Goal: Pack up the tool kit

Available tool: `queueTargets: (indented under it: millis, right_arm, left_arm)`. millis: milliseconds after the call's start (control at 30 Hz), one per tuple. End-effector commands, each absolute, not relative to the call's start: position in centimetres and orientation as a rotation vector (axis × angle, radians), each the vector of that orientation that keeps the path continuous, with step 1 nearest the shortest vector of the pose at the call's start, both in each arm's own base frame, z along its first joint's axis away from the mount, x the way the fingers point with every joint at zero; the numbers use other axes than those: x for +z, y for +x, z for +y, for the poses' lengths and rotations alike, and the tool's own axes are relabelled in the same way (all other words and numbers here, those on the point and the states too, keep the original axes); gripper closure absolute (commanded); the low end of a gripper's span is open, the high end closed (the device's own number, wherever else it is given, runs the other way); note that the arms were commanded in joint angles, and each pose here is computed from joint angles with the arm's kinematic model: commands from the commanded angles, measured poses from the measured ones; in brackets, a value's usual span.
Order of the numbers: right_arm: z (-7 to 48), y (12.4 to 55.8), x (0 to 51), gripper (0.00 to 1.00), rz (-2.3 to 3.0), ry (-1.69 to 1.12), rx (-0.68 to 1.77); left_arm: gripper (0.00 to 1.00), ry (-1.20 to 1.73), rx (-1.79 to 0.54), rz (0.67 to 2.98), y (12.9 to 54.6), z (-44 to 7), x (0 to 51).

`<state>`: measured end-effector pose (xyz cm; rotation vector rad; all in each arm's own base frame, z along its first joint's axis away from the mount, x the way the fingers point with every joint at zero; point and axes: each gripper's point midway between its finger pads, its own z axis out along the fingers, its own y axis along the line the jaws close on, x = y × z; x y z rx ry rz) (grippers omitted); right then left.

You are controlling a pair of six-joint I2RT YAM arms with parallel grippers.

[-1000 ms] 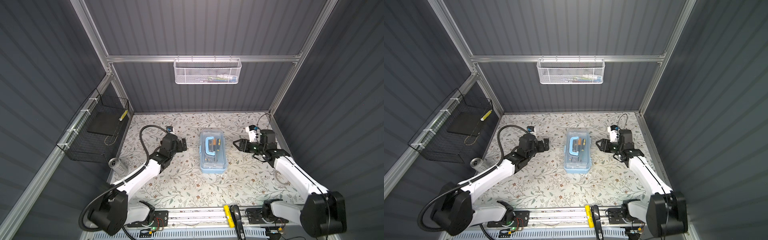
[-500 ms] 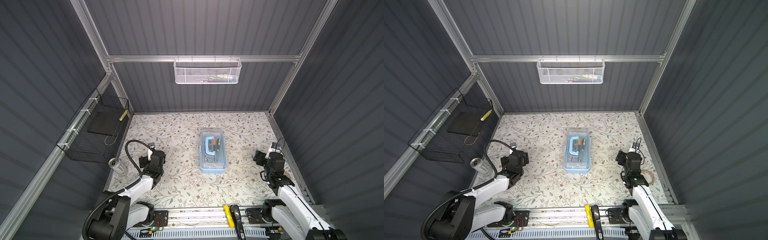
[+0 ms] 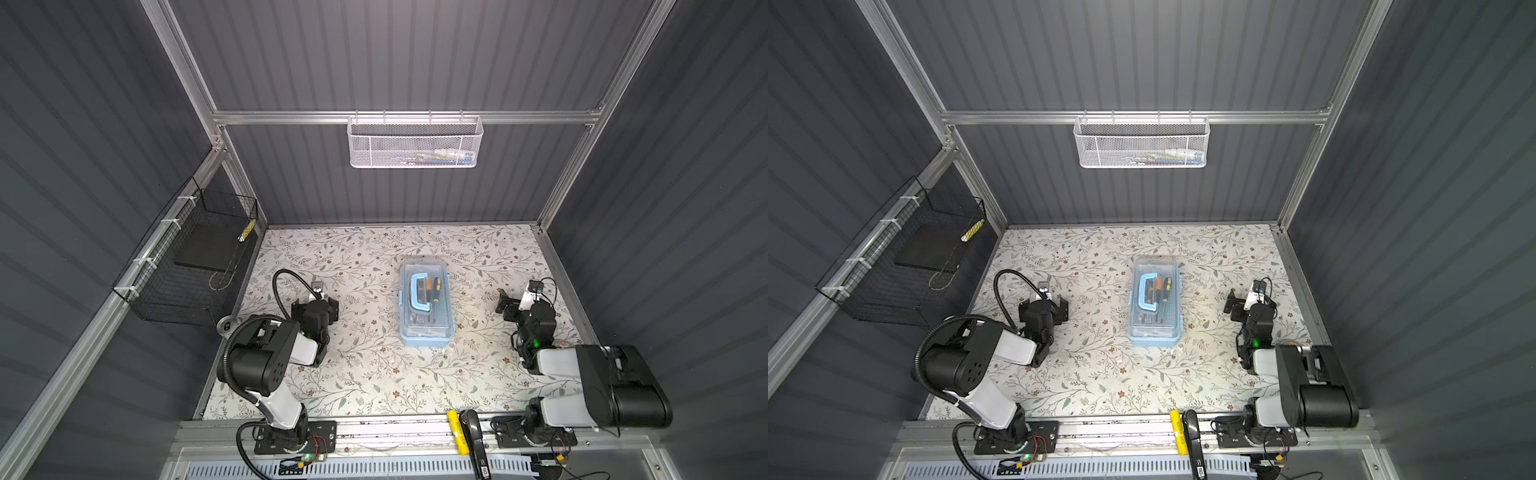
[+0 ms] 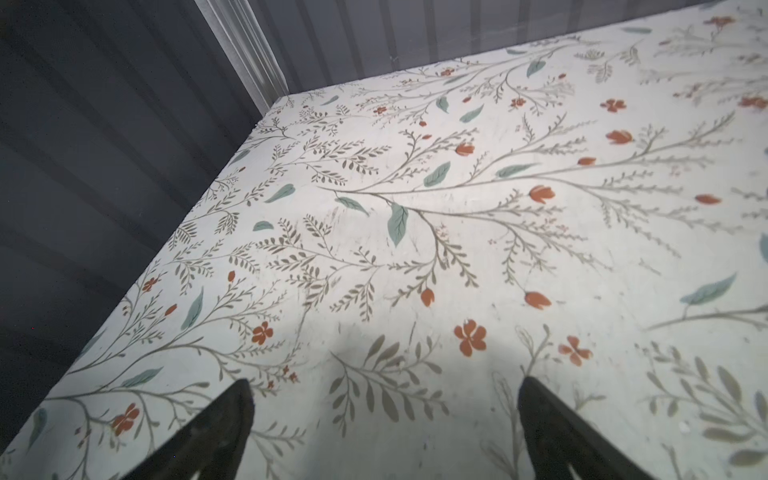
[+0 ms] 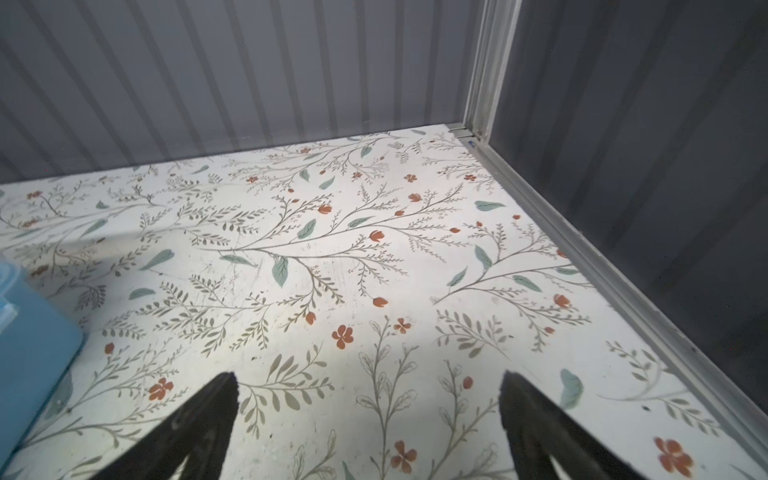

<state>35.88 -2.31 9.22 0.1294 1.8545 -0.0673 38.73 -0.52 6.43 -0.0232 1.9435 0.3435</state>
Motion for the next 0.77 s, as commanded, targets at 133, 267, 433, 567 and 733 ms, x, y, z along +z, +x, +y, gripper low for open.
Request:
queueTargets:
  millis: [133, 267, 433, 567, 733]
  right_arm:
    - [-2.02, 38.09, 12.06, 0.01, 1.804, 0.097, -0.067]
    - [-2.09, 38.21, 12.1, 0.01, 1.794, 0.101, -0.07]
    - [-2.14, 38.26, 12.17, 0.01, 1.79, 0.103, -0.072]
    - [-2.14, 38.27, 12.2, 0.01, 1.787, 0.103, -0.072]
    - [-2.14, 38.24, 12.24, 0.01, 1.784, 0.103, -0.072]
  left_arm:
    - [0.0, -0.079, 0.18, 1.993, 41.46, 0.56, 6.35]
    - [0.01, -0.08, 0.183, 1.98, 41.46, 0.61, 6.5]
    - [0.0, -0.08, 0.178, 1.966, 41.56, 0.55, 6.6]
    - [0.01, -0.077, 0.175, 1.97, 41.6, 0.49, 6.52]
    - [0.01, -0.073, 0.174, 1.969, 41.58, 0.45, 6.56]
